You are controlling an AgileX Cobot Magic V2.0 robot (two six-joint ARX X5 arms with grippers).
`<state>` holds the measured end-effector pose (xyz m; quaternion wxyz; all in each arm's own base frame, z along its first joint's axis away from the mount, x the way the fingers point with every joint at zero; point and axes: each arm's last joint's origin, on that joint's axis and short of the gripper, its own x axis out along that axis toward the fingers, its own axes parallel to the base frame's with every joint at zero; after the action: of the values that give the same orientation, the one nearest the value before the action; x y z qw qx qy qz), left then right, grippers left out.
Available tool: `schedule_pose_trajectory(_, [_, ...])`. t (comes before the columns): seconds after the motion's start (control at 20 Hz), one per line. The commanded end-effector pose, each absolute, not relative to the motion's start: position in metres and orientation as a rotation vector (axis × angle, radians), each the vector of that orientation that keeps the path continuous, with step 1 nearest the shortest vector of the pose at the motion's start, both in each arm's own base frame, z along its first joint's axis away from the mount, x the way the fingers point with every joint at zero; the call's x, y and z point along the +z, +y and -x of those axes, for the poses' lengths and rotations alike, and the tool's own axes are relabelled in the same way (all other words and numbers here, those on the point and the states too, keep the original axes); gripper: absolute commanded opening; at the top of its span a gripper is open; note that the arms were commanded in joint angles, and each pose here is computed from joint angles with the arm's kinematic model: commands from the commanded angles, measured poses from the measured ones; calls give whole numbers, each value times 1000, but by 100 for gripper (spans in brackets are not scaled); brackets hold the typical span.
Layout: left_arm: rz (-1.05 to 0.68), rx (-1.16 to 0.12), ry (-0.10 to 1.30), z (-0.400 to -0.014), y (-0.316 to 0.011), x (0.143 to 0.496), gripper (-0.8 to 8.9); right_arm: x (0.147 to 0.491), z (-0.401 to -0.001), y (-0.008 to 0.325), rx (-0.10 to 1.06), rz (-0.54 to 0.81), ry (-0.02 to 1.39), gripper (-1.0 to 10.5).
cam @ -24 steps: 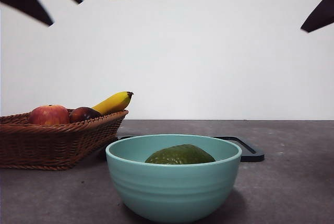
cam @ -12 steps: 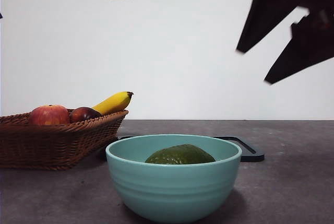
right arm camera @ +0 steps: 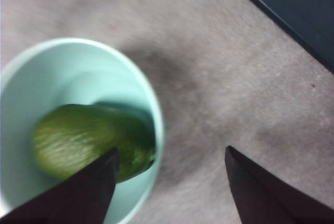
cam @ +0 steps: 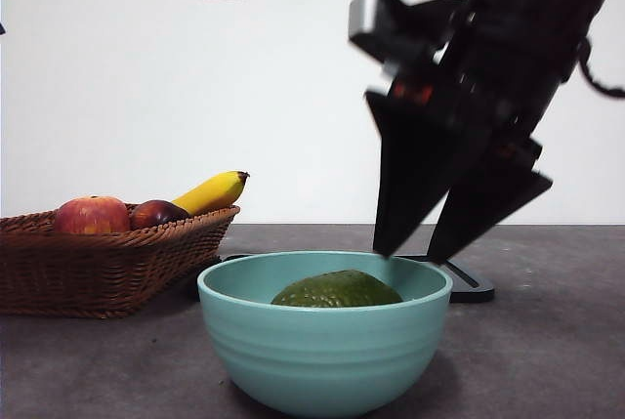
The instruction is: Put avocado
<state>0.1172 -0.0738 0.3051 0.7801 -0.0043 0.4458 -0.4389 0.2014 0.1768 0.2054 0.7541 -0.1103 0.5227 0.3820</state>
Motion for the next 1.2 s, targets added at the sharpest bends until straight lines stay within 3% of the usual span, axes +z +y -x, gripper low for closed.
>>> schedule_pose_trajectory(0.05, [-7, -967, 949, -118, -75, 307, 342, 198, -206, 187, 825, 266, 1135, 313])
schedule_pose_trajectory(0.55, [-7, -967, 948, -118, -75, 307, 342, 181, -209, 200, 830, 293, 1148, 14])
schedule_pose_trajectory(0.85, [-7, -967, 948, -118, -75, 307, 342, 188, -207, 205, 828, 252, 1154, 14])
schedule_pose_trajectory(1.2, [-7, -967, 948, -118, -75, 307, 342, 252, -231, 210, 784, 198, 1079, 14])
